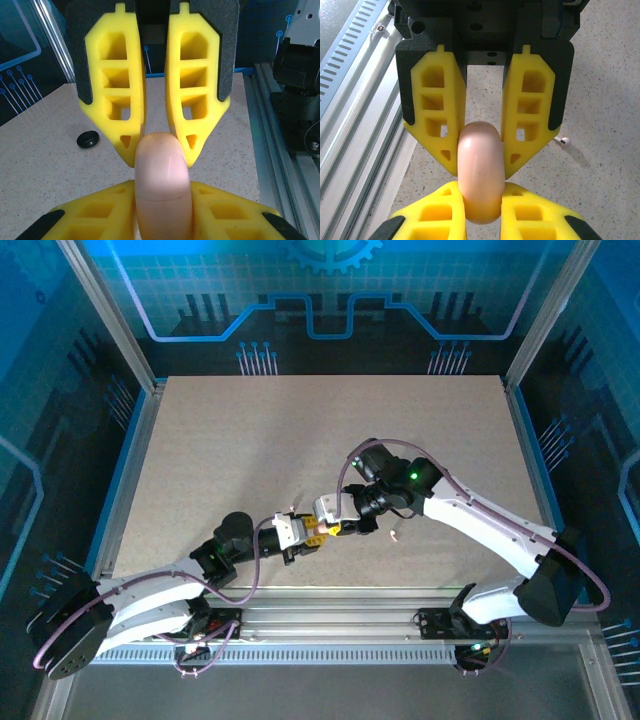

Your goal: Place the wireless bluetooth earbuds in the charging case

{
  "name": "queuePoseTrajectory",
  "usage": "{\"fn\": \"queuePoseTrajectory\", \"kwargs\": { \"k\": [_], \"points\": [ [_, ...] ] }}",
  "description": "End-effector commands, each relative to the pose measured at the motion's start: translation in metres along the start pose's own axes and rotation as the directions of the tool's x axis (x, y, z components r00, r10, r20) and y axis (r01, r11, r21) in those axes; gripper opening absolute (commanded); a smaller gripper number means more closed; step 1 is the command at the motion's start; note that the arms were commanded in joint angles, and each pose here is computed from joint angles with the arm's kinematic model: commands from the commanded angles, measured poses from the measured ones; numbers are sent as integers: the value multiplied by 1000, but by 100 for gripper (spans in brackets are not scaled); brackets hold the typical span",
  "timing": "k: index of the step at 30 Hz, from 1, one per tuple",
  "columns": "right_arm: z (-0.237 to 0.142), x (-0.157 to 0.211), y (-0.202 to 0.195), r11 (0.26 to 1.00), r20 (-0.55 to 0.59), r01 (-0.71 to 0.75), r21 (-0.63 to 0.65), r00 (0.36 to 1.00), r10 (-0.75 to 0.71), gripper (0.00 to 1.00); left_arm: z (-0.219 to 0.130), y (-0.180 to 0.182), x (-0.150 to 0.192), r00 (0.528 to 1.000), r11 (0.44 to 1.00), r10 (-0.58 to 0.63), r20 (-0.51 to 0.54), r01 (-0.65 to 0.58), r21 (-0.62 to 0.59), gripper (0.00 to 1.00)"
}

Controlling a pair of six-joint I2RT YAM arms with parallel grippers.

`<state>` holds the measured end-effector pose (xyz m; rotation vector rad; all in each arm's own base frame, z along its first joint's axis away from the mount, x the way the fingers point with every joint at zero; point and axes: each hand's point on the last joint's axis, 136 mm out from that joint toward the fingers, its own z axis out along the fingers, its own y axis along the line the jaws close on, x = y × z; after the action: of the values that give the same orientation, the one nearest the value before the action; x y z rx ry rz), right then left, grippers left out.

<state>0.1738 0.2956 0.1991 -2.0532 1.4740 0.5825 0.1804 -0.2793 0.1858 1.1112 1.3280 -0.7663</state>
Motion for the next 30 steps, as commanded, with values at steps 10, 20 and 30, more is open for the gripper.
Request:
{"fn": "queuePoseTrajectory", "kwargs": {
  "k": [10,20,30],
  "points": [
    [-9,-14,-3,1000,40,7,29,999,-9,38,2,-3,-19,999,999,24,48,-26,41,13],
    [-5,-11,-6,998,49,-12,62,999,9,56,1,-4,-25,997,999,27,71,-30,45,14],
    [-6,-7,-18,992,34,-32,125,999,28,54,0,-4,-32,996,998,21,91,-26,50,14]
  ]
}}
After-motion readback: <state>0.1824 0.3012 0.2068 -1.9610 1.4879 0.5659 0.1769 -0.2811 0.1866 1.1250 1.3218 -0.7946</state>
